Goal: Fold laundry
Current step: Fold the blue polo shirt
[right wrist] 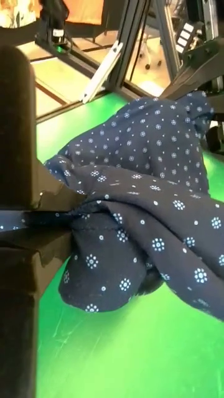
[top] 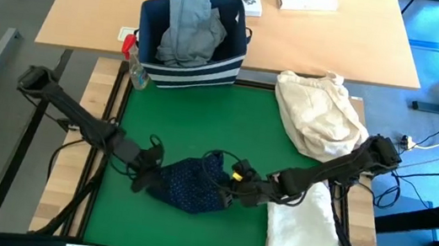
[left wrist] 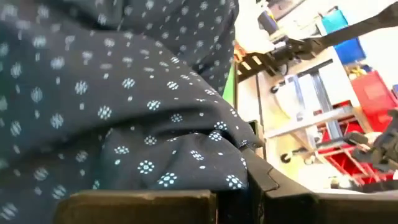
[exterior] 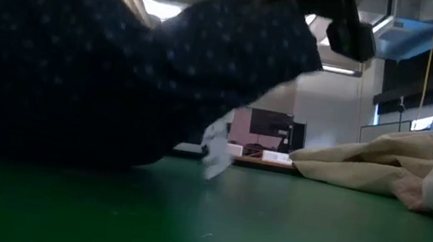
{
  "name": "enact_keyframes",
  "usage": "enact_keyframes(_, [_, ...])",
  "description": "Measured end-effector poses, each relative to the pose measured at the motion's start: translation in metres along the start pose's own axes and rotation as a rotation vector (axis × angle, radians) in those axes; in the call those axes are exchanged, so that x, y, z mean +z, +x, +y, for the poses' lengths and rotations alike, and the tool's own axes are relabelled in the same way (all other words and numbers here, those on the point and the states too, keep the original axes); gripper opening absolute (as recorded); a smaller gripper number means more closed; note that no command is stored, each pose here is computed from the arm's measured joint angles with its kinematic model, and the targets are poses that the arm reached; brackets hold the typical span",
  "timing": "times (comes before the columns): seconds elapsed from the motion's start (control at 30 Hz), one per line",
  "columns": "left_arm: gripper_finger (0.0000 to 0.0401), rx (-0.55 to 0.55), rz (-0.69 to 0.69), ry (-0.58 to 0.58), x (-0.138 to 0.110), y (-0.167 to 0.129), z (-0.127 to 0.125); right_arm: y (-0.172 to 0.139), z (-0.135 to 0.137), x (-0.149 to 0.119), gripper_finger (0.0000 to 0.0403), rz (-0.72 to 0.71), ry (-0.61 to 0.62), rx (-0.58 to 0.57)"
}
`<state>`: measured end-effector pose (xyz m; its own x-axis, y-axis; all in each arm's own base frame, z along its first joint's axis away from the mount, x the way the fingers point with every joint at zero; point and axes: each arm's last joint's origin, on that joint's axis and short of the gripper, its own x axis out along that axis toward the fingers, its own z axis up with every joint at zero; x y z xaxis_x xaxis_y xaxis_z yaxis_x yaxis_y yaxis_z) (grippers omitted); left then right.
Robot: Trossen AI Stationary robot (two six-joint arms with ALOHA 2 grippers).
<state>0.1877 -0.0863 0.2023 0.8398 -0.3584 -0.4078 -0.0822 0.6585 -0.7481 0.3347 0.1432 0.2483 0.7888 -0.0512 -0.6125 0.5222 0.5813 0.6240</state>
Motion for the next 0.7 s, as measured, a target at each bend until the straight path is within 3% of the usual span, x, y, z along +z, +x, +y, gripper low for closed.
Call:
enact_keyframes(0.37, [0.0017,0.055,0.043,0.131,0.028,-0.013,-0.016,-0.031,0.03,0.004,0.0014,-0.018,-0.013,-0.067])
enact_keyframes(0.57, [0.0017,0.127,0.07,0.129,0.022,-0.013,-0.011,-0.034,0.029,-0.014,0.0014,-0.011,-0.01,-0.091])
enact_keyframes(0.7, [0.0017,0.216,0.084,0.091,0.009,-0.011,0.0,-0.024,0.012,-0.036,0.0014,0.025,-0.005,-0.162])
